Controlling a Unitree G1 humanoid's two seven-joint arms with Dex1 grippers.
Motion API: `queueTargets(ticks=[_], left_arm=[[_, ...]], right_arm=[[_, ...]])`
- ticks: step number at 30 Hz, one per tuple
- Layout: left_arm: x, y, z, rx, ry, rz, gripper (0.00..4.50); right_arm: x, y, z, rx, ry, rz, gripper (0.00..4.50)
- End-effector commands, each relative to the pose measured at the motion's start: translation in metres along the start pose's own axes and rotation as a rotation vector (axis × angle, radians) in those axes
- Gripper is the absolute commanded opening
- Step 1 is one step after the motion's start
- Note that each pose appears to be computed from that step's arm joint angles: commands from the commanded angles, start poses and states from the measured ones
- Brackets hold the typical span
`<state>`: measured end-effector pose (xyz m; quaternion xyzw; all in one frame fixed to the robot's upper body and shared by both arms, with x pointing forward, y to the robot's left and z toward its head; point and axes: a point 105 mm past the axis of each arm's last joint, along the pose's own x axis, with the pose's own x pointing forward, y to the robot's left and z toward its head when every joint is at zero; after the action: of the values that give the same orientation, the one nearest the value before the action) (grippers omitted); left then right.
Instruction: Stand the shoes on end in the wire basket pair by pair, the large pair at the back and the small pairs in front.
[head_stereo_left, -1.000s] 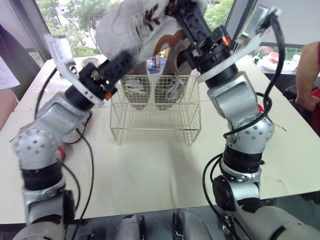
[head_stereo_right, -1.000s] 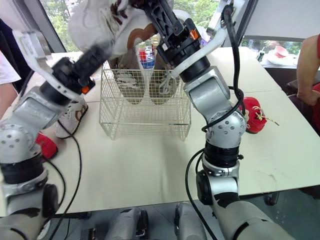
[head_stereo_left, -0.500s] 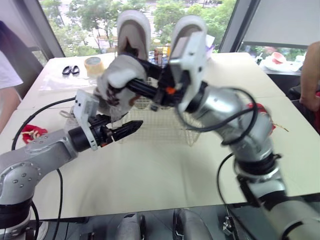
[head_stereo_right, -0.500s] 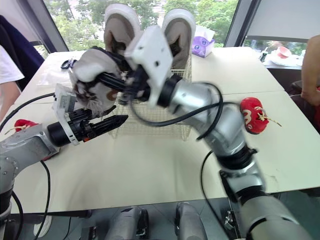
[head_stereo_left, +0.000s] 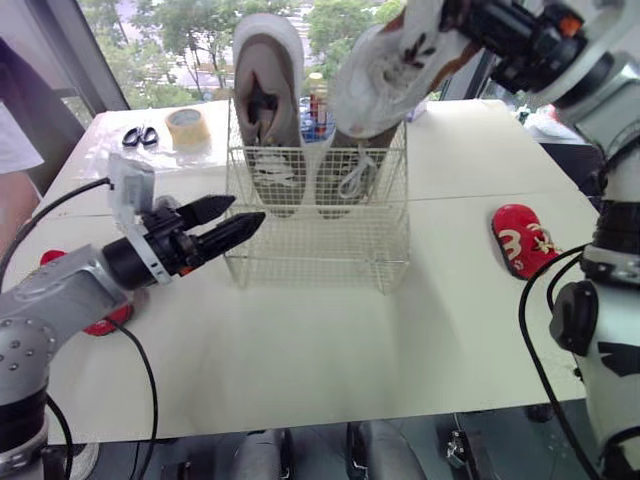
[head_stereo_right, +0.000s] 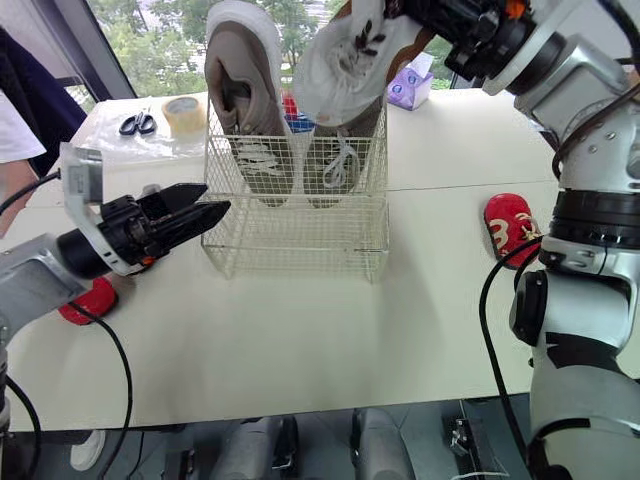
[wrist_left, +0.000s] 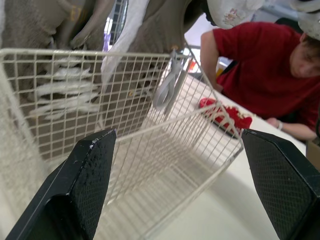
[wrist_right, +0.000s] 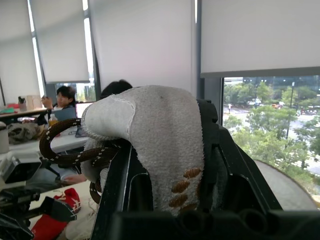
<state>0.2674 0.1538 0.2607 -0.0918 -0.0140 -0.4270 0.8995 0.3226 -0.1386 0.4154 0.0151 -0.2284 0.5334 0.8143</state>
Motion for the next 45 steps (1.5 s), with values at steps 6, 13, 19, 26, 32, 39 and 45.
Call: queueTargets(ticks=[6,13,19,26,32,39,45], left_arm=[[0.002,-0.014,0.002,0.02,-0.003,-0.05,4.07],[0.0,-0.018,-0.002,0.022,0.005,-0.036,4.07],[0.0,-0.019,-0.004,0.03,0.007,-0.018,4.07],[0.003,-0.02,-0.005,0.029,0.007,-0.01,4.07],[0.003,-0.017,-0.004,0.028,-0.001,0.004,4.1],[-0.011,-0.003,0.003,0.072,0.028,0.063,4.1],[-0.039,0.037,0.03,0.118,0.014,0.289,4.3]], right_arm=[[-0.003,0.01,0.007,-0.261,0.146,0.058,1.03],[-0.02,-0.008,-0.026,-0.322,0.319,0.107,1.03],[-0.023,-0.02,-0.06,-0.322,0.411,0.133,1.03],[-0.021,-0.021,-0.09,-0.294,0.463,0.165,1.03],[-0.026,-0.024,-0.093,-0.298,0.485,0.156,4.07],[-0.03,-0.009,-0.048,-0.232,0.383,0.141,4.41],[-0.031,0.026,0.018,-0.151,0.2,0.14,4.47]])
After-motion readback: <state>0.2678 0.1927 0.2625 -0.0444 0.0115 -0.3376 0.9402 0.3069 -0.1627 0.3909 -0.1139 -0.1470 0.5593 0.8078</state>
